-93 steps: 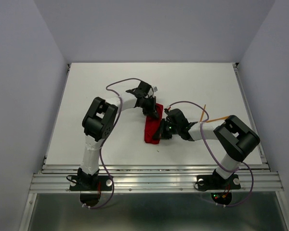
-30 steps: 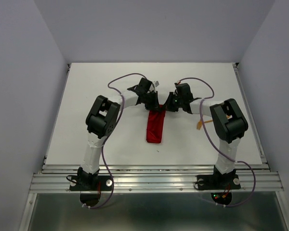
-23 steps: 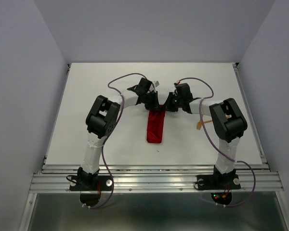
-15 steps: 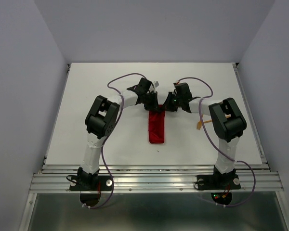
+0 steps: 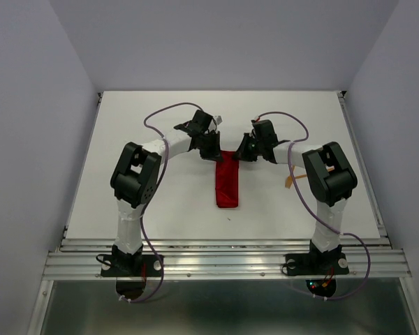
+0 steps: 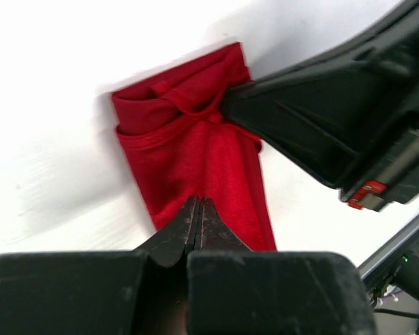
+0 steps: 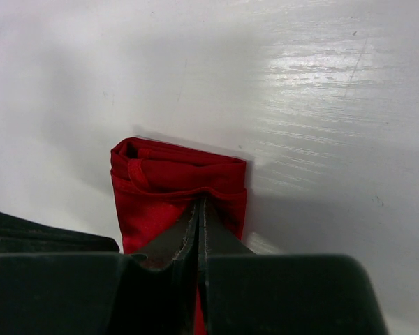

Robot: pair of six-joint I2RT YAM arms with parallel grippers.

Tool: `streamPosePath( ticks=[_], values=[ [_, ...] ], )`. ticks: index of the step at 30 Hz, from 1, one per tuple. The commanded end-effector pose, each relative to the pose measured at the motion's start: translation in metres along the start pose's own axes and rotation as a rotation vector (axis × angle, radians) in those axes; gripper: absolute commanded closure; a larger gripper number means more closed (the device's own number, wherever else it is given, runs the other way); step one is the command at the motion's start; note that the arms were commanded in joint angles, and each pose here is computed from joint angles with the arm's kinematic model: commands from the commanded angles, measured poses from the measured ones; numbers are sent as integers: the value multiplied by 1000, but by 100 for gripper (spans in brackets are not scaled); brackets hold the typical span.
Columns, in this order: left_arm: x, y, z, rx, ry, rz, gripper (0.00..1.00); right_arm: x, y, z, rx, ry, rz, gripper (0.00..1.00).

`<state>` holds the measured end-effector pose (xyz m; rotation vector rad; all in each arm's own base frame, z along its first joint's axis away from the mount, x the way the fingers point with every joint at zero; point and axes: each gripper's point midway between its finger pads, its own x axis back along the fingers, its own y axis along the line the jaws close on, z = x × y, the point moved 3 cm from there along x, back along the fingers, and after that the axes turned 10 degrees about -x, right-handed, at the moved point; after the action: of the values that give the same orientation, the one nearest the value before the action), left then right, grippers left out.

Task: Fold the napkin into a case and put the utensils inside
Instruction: Smooth out the smaller rectangle-folded napkin at the center of the board.

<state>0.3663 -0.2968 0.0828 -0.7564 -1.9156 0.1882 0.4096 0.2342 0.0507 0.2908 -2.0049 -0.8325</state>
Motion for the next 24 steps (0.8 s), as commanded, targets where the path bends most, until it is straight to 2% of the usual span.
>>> streamPosePath(
  ticks=[1,12,18,24],
  values=[
    [-1,14,-1,14,-8,-41,100,9,2,-8,33,-32,37,96],
    [-36,24,3,39,41,-28,100,15,18,-13,47,-33,-13,95],
    [-38,20,0,36,36,-5,100,11,17,-3,47,11,-9,95],
    [-35,16,-8,24,17,4,100,24,32,-11,58,-23,-46,95]
  ],
)
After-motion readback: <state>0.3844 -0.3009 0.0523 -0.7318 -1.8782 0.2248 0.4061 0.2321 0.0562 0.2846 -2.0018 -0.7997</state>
